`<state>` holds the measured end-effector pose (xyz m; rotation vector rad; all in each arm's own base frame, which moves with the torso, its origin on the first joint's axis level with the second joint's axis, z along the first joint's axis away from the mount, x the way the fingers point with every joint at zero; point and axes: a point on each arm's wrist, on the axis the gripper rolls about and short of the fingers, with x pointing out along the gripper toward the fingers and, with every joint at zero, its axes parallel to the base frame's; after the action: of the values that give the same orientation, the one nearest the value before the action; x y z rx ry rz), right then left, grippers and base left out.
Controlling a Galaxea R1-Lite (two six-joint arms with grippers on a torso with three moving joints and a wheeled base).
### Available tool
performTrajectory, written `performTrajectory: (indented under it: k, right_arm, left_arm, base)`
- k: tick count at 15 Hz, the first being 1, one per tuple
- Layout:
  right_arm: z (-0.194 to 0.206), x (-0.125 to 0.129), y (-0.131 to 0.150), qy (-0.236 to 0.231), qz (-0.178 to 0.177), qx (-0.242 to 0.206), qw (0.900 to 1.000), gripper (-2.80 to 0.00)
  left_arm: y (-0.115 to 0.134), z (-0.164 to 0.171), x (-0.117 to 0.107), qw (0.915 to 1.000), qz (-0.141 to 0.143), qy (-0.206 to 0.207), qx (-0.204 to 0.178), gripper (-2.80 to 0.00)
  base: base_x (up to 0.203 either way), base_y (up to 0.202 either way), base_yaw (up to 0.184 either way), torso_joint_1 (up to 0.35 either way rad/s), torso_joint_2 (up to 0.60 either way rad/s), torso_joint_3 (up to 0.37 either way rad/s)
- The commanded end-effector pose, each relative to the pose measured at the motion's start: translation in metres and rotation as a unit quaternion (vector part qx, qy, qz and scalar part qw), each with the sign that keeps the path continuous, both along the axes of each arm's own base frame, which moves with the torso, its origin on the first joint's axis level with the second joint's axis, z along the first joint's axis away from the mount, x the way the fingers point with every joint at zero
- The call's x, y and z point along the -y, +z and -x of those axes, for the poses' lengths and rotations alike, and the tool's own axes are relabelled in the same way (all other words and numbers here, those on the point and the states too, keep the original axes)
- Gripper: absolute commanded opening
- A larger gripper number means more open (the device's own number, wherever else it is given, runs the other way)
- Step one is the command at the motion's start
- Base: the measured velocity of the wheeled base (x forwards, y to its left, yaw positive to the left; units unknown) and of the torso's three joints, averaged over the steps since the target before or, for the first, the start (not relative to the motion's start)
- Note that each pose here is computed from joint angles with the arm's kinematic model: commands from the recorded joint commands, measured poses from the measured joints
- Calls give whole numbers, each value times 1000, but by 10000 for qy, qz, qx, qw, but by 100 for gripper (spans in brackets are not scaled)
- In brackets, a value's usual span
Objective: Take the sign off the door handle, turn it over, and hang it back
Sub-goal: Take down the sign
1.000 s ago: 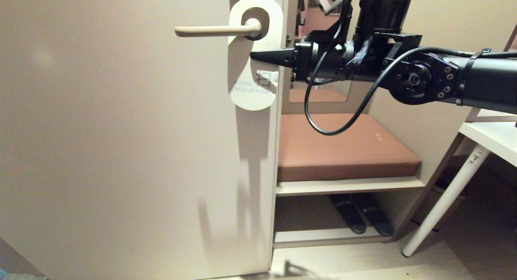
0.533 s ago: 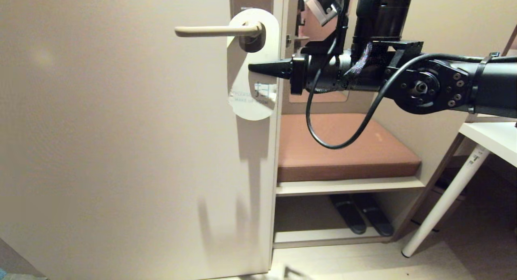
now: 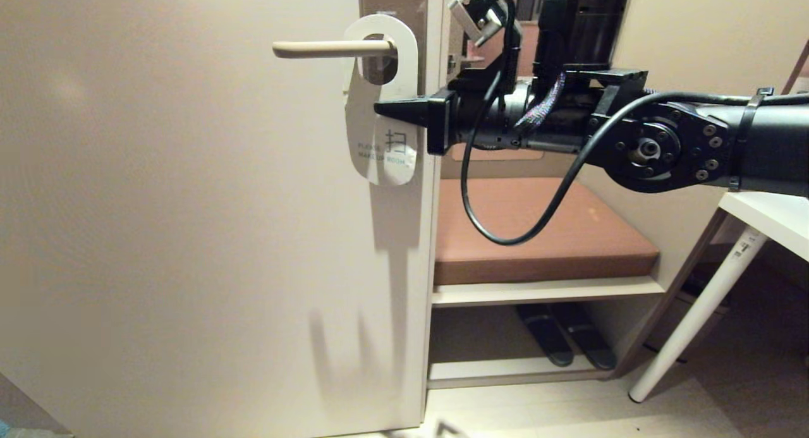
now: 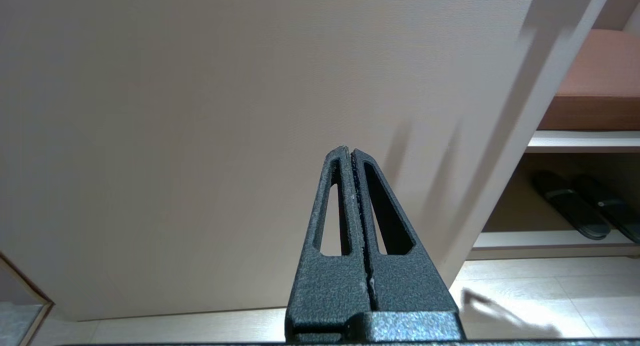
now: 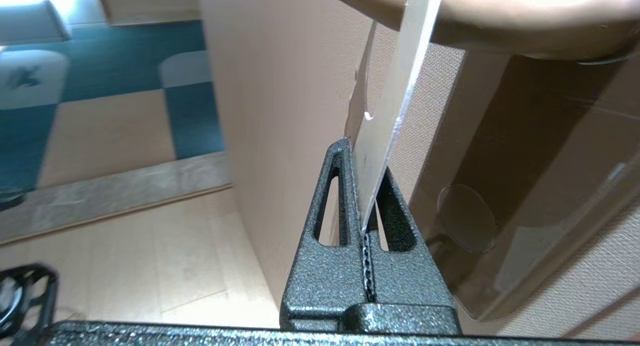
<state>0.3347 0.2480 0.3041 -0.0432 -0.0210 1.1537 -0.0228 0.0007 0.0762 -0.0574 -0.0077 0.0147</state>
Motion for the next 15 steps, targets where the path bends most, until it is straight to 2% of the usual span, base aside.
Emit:
performTrajectory:
  k: [1,11,15]
  right_arm:
    - [3,-4,1,-85,-11,21,10000,-280]
    - [26,-33,4,-1116,-50,44,9937,-280]
    - [30,-36,4,-1409,-33,17,9900,-280]
  left_arm:
    - [0,0,0,10000,5,2,2,-280]
    - [0,0,0,10000,5,0,2,-280]
    - [0,0,0,10000,5,2,2,-280]
  base:
    - [0,0,0,0,0,0]
    - [0,0,0,0,0,0]
    - [0,0,0,0,0,0]
